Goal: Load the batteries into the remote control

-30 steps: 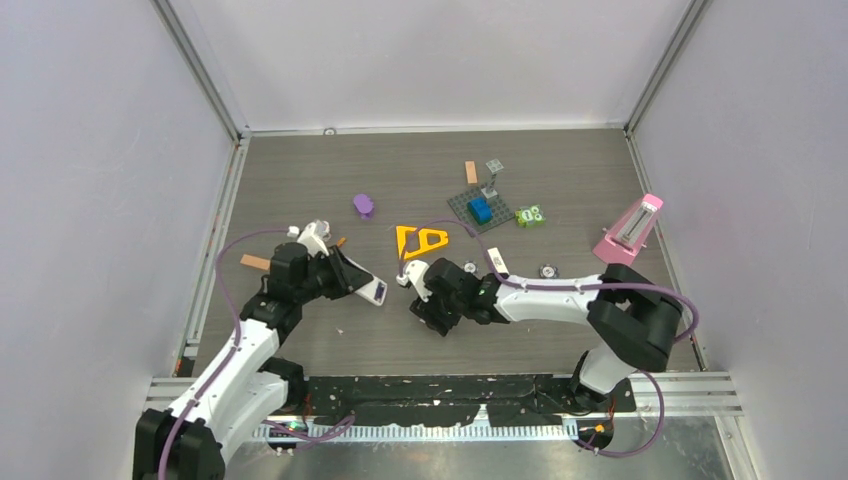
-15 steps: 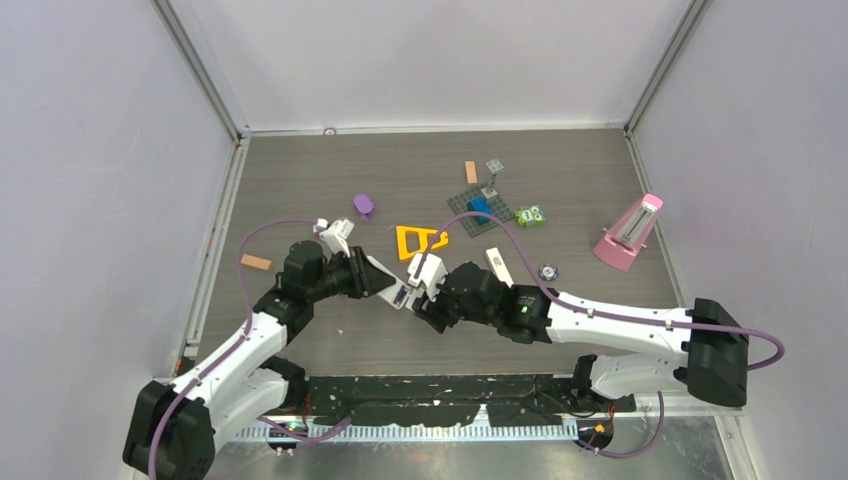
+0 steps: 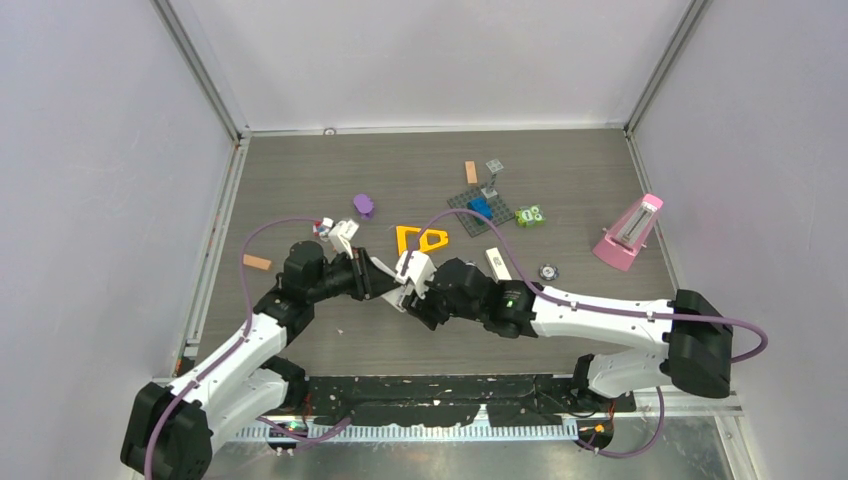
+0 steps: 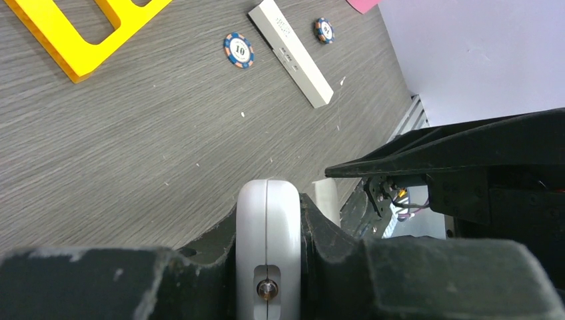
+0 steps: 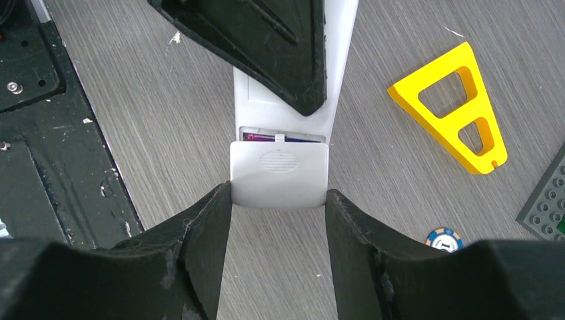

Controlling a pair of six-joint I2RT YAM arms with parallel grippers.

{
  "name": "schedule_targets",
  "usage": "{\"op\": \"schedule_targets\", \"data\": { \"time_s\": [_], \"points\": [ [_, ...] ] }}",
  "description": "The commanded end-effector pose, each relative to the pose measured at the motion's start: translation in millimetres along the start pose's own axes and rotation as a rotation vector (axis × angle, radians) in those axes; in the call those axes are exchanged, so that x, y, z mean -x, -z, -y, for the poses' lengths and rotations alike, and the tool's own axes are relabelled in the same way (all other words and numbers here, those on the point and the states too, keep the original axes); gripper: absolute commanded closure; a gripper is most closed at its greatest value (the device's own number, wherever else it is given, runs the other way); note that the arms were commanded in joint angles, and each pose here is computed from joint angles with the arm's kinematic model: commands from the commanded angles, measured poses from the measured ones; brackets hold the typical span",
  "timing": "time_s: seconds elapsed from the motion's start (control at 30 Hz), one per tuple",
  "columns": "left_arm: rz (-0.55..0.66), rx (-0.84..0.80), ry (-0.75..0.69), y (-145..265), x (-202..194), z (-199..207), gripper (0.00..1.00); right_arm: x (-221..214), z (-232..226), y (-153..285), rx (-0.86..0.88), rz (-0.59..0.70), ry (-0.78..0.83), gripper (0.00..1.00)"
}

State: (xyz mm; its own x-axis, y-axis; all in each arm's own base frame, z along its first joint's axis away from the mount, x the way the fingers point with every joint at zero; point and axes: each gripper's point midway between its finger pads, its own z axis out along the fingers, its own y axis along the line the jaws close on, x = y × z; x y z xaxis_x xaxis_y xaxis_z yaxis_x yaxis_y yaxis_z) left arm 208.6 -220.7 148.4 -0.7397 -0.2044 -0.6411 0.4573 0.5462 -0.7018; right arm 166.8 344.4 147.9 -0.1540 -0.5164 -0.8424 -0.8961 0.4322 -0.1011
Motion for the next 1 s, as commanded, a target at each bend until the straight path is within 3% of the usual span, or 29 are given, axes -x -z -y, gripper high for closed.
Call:
{"op": "schedule_targets", "data": {
  "time_s": [0.0, 0.37, 0.97],
  "points": [
    [0.053, -0.098, -0.091, 3.2, 22.9, 29.1, 1.0, 21.7, -1.8, -3.1, 0.007, 0.032, 0.008, 0.62],
    [0.061, -0.097, -0.096, 5.6, 23.9, 30.4, 1.0, 12.0, -2.4, -10.2, 0.005, -0.015, 0.009, 0.63],
    [0.082, -0.05, -0.089, 5.1, 28.4, 24.0, 1.0, 20.0, 2.1, -4.7, -0.016, 0.026, 0.015, 0.63]
  ]
}}
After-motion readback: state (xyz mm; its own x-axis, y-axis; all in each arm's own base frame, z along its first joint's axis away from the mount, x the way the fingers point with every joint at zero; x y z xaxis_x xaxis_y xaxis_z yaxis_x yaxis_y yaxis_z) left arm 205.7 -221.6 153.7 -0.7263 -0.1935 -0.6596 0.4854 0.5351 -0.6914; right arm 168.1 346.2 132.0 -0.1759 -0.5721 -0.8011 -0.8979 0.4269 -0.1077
